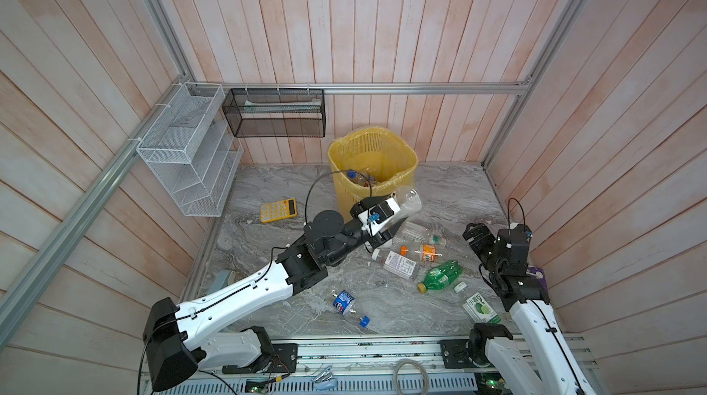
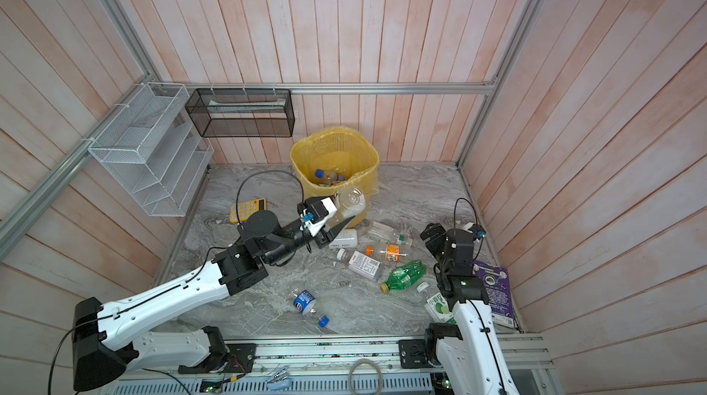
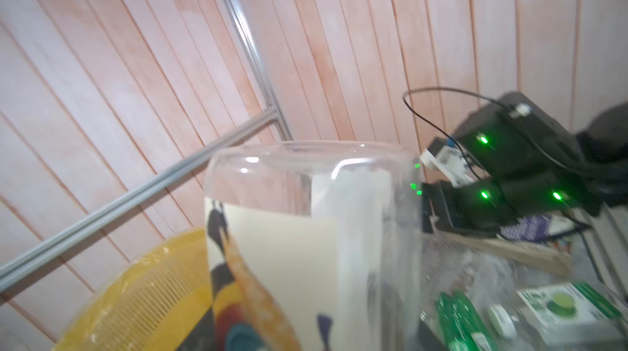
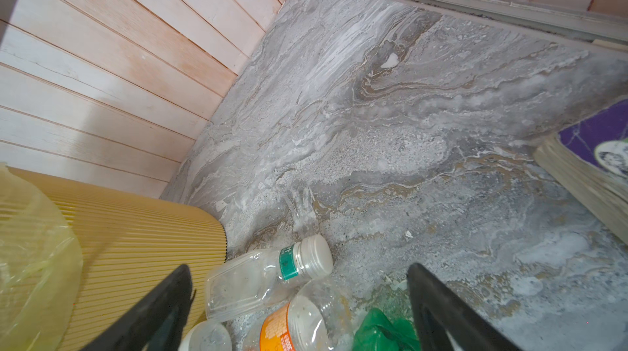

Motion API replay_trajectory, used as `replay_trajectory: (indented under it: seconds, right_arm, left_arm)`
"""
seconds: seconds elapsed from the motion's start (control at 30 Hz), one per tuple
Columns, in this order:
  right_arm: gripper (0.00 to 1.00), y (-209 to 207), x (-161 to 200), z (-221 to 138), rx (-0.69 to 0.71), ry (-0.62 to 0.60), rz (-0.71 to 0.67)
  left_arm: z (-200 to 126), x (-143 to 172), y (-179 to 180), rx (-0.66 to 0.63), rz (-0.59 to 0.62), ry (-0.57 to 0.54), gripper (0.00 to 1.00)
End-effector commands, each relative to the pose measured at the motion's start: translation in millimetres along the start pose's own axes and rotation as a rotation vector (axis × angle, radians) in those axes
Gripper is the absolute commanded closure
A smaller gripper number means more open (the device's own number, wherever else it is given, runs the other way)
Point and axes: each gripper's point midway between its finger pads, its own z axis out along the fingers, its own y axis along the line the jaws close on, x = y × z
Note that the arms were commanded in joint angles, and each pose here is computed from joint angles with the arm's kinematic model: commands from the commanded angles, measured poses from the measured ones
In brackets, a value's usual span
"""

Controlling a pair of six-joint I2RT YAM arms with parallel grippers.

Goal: Throw the plastic bottles in the bin
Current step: Throw the plastic bottle into the trash bin.

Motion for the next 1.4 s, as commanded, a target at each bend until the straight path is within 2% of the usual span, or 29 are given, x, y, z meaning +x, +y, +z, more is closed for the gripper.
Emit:
replay_trajectory:
  seconds: [0.0, 0.23, 0.33, 0.47, 0.57, 0.63, 0.77, 0.8, 0.83, 0.93, 1.1, 1.17, 1.27, 1.37]
  right_arm:
    - [0.01, 6, 1, 2, -0.043, 0.003, -0.021]
    - [0.01, 13, -5, -3, -0.067, -0.016, -0.04]
    - [0.01, 15, -8, -6, -0.071, -0.027, -0.044]
    - [0.01, 15, -8, -7, -0.071, -0.031, -0.045]
    - [0.01, 15, -7, -6, -0.072, -0.025, -0.05]
    - [0.01, 16, -7, -5, -0.076, -0.023, -0.052]
    - [0.01, 17, -8, -5, -0.076, -0.017, -0.058]
    - [0.01, 18, -8, -5, -0.074, -0.019, -0.061]
    - [0.01, 18, -9, -6, -0.073, -0.02, -0.065]
    - [0.01, 20, -16, -10, -0.059, -0.038, -0.081]
    - [0.01, 17, -21, -15, -0.038, -0.059, -0.081]
    - [0.01, 14, -18, -14, -0.03, -0.055, -0.074]
    - [0.01, 8, -13, -11, -0.013, -0.04, -0.066]
    - [0.01, 2, -10, -8, 0.012, -0.032, -0.067]
  left_arm:
    - [-6, -59, 58, -0.139, -0.089, -0.215, 0.4]
    - [2, -104, 118, -0.254, -0.094, -0.405, 0.41]
    - [1, -122, 121, -0.249, -0.08, -0.497, 0.4]
    - [5, -130, 124, -0.246, -0.083, -0.543, 0.39]
    - [19, -119, 131, -0.26, -0.112, -0.503, 0.39]
    - [41, -89, 141, -0.275, -0.154, -0.382, 0.35]
    - [73, -5, 165, -0.309, -0.286, -0.122, 0.13]
    - [74, 7, 169, -0.328, -0.299, -0.092, 0.03]
    - [74, 12, 174, -0.349, -0.301, -0.075, 0.0]
    - [69, -2, 181, -0.362, -0.289, -0.063, 0.0]
    - [43, -60, 180, -0.345, -0.263, -0.191, 0.0]
    - [35, -72, 175, -0.341, -0.245, -0.218, 0.0]
    - [29, -71, 161, -0.332, -0.212, -0.209, 0.0]
    - [20, -57, 153, -0.352, -0.204, -0.188, 0.0]
